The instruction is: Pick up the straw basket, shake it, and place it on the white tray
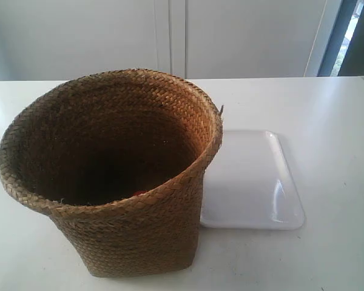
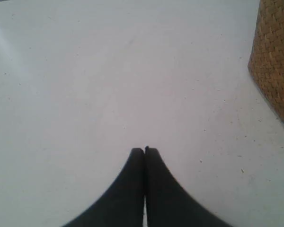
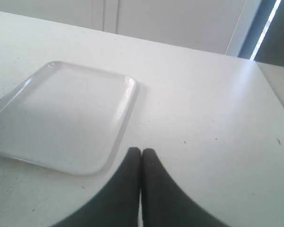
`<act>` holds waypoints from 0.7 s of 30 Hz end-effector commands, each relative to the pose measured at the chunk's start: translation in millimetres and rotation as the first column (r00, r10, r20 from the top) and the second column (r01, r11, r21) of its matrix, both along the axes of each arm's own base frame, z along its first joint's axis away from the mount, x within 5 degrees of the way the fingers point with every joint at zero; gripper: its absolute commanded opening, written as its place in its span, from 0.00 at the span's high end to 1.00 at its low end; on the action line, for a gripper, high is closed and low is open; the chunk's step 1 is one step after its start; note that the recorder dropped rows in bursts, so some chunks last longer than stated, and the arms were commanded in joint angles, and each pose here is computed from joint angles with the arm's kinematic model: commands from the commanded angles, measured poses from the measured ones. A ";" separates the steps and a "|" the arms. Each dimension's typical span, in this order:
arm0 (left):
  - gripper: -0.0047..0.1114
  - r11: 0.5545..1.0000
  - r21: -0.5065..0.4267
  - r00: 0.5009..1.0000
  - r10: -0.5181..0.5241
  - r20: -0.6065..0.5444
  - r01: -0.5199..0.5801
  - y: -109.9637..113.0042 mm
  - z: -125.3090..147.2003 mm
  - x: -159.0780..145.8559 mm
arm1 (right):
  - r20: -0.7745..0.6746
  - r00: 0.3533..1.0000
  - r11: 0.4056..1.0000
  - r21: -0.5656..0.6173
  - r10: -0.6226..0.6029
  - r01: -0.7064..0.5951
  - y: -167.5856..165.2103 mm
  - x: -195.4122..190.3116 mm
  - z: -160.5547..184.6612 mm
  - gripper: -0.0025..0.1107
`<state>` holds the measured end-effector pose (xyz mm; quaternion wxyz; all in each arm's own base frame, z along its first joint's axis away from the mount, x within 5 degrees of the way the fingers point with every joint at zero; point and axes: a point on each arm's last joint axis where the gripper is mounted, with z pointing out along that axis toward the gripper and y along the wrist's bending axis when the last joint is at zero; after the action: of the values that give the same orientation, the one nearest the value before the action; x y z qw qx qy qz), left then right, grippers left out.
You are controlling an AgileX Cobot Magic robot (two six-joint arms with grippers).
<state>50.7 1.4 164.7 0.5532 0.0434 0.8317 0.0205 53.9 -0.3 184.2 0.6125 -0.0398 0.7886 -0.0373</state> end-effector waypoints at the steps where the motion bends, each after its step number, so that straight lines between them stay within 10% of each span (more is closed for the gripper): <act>1: 0.96 0.999 0.039 0.998 -0.022 0.060 0.020 -0.5 3.7 1.8 | 0.046 0.999 0.997 -0.071 0.009 -0.005 -0.7 0.7 2.8 0.98; 21: 0.96 0.999 0.033 0.980 -0.039 0.196 0.033 -2.3 15.8 5.1 | 0.215 0.976 0.971 -0.240 0.048 0.005 -0.9 2.5 18.9 0.98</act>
<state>55.7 -0.6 180.5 0.6267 0.0646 0.7761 0.0287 56.7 -1.1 202.4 0.6798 -0.1130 0.7146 -0.1201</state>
